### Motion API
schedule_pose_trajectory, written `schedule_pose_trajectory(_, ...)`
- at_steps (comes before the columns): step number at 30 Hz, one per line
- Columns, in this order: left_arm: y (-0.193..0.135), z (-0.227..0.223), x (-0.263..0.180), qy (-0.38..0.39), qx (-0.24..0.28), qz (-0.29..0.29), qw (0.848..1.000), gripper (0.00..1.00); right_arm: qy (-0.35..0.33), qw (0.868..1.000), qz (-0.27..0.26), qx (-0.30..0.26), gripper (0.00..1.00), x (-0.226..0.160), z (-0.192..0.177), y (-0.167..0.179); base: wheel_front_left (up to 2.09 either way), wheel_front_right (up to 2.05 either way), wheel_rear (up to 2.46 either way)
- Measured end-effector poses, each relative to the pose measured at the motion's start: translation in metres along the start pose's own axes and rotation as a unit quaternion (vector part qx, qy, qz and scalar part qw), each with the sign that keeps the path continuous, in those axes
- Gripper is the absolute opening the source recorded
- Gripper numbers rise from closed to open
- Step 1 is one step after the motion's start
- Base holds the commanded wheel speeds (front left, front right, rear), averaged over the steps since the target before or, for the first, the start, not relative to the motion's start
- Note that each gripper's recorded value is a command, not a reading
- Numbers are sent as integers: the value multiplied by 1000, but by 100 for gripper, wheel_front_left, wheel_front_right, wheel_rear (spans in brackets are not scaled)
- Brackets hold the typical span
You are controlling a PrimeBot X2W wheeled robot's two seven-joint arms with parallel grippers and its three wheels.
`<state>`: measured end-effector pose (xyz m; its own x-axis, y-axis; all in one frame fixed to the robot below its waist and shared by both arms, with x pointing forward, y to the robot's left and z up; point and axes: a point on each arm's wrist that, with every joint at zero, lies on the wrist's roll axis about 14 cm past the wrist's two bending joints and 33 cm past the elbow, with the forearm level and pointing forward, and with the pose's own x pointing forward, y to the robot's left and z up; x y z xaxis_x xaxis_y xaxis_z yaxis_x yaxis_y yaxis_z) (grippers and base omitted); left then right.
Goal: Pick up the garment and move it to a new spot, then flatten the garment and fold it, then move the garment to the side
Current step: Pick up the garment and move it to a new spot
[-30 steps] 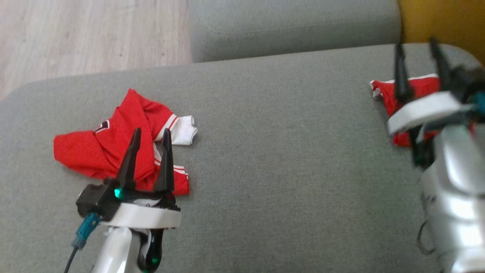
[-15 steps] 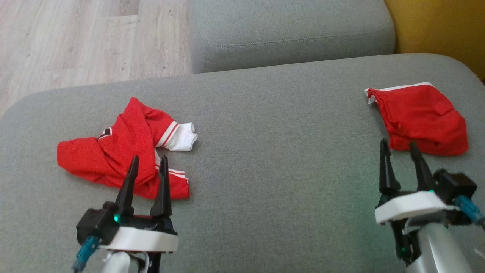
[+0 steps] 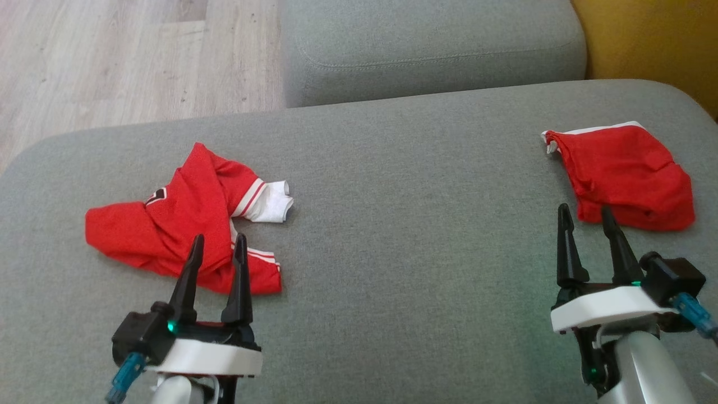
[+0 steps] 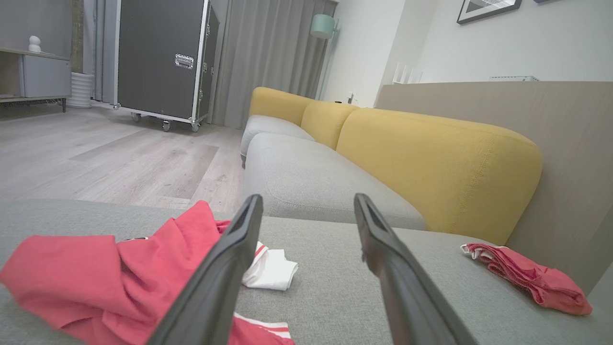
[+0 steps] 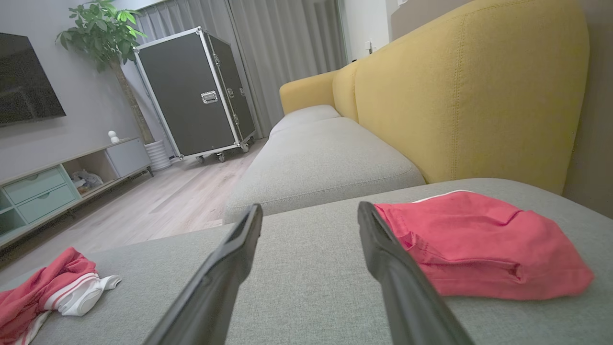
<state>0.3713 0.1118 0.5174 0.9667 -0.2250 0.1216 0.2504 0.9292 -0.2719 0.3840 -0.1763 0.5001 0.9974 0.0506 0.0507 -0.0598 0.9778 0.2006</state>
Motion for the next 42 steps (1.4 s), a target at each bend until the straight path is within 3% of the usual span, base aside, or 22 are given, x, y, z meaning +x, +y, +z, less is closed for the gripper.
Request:
schedule_pose_trajectory(11, 6, 0, -4, 0, 1, 11, 1000, 100, -1, 1000, 14, 5, 100, 4, 0, 10, 0, 0, 0)
schedule_pose_trajectory(20, 42, 11, -28, -12, 22, 70, 997, 100, 30, 995, 92, 8, 100, 5, -21, 63, 0, 0, 0)
schedule_pose_trajectory(29, 86, 22, -75, -27, 38, 156, 987, 100, 60, 979, 196, 22, 100, 2, -38, 136, 0, 0, 0)
schedule_pose_trajectory(33, 105, 28, -107, -36, 43, 202, 978, 100, 71, 964, 253, 30, 100, -4, -42, 176, 0, 0, 0)
schedule_pose_trajectory(42, 123, 37, -142, -54, 48, 249, 966, 100, 85, 946, 312, 37, 100, -20, -46, 217, 0, 0, 0)
